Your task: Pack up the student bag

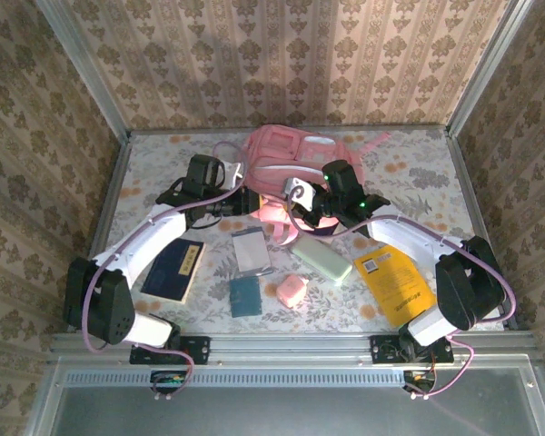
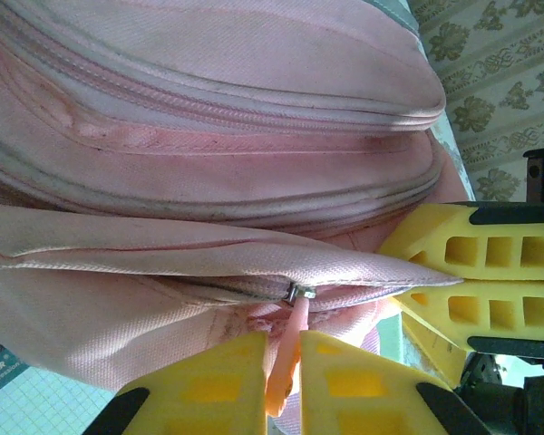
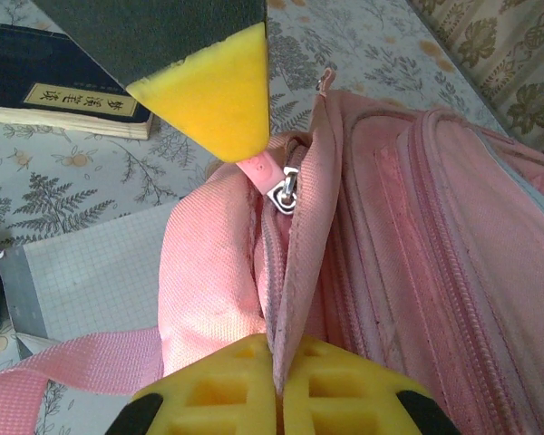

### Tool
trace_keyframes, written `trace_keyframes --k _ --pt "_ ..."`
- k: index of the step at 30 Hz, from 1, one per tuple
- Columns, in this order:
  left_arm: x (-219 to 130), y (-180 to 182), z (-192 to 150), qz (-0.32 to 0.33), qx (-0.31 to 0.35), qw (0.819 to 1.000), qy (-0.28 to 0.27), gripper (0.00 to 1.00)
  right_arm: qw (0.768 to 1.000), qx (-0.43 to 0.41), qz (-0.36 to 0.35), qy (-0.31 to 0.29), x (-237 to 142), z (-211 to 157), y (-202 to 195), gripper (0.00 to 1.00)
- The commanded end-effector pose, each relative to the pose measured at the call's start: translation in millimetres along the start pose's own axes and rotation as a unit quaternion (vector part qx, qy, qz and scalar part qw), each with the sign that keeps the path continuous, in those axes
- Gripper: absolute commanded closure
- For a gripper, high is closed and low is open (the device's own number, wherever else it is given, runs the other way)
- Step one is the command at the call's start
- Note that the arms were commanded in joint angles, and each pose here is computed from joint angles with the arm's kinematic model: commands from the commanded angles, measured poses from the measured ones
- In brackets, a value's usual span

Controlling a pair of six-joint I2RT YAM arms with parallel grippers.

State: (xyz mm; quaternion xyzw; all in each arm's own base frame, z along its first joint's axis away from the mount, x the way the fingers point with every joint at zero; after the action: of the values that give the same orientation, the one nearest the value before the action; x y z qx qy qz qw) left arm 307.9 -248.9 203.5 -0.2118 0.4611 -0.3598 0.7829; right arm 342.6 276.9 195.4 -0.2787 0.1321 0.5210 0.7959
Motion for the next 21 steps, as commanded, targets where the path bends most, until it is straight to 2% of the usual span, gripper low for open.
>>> trace_keyframes --k 1,13,21 --pt "7.1 15.0 -4.3 0.019 -0.019 1.000 0.005 0.83 0.998 -0.019 -0.023 -0.051 -15.7 36.8 -9.7 1.00" --pt "8.4 12.7 -4.0 0.010 -0.020 1.000 0.005 0.76 0.998 -0.017 -0.022 -0.049 -14.3 35.6 -9.7 1.00" --pt "16.9 -2.1 -9.8 -0.013 -0.008 1.000 0.017 0.71 0.998 -0.014 -0.019 -0.052 -14.5 38.7 -10.4 1.00"
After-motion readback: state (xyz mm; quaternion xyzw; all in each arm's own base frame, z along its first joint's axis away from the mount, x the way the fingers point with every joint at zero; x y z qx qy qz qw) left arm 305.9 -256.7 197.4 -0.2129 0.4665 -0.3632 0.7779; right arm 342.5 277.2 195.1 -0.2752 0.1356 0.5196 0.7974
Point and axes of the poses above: each hand's point on the last joint's axis, 136 mm out from that joint toward the fingers, its own x axis out along the fingers, its own y axis along the line the jaws close on, z = x × y, the point moved 1 cm from there along -x, back along the fingers, and after that the axes turned 3 degrees about -x, right-handed, at the moved point
